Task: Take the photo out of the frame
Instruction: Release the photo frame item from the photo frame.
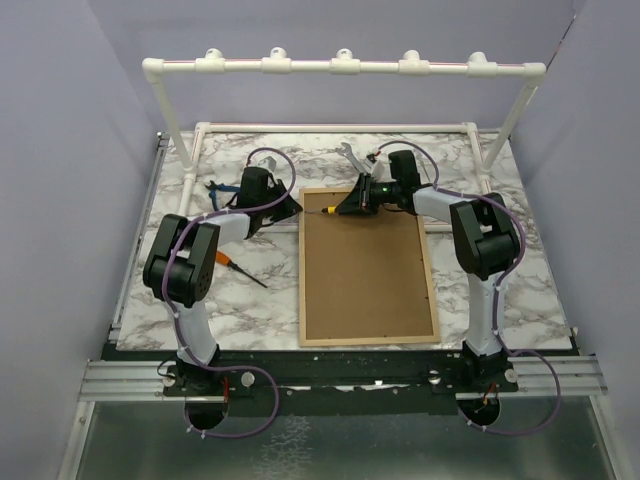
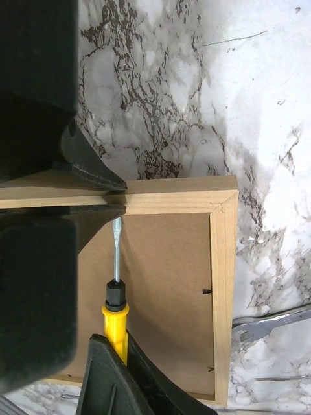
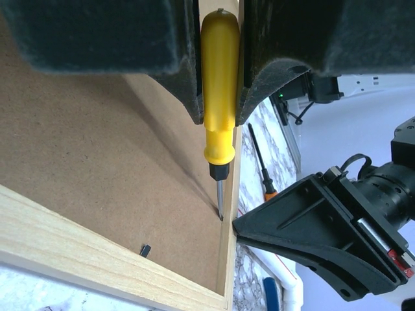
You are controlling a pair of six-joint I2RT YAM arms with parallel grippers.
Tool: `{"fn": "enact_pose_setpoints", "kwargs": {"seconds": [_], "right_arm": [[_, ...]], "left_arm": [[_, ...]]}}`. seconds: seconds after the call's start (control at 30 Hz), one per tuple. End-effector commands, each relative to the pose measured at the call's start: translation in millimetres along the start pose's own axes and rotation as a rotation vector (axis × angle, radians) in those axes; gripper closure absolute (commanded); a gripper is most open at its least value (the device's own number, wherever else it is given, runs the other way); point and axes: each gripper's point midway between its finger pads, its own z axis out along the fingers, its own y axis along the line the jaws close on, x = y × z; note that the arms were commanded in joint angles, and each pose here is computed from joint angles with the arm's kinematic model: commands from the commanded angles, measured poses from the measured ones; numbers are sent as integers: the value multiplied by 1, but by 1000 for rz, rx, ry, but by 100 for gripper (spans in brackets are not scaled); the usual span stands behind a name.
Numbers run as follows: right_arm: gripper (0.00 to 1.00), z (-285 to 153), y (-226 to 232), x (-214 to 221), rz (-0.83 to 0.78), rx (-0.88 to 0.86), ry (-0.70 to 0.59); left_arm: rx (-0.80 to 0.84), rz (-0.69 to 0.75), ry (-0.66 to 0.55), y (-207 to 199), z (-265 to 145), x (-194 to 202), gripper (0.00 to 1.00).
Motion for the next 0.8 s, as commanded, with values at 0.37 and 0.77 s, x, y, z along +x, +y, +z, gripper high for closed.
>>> {"fn": "enact_pose_setpoints", "kwargs": {"seconds": [0.37,0.77], "right_arm": [[99,13,-11,6,58,-23,43],[99,19,-10,6,98,-45,50]], "left_arm": [[94,-14,59,-15,7,17,89],[114,-24,77,-22,11,29,90]]}}
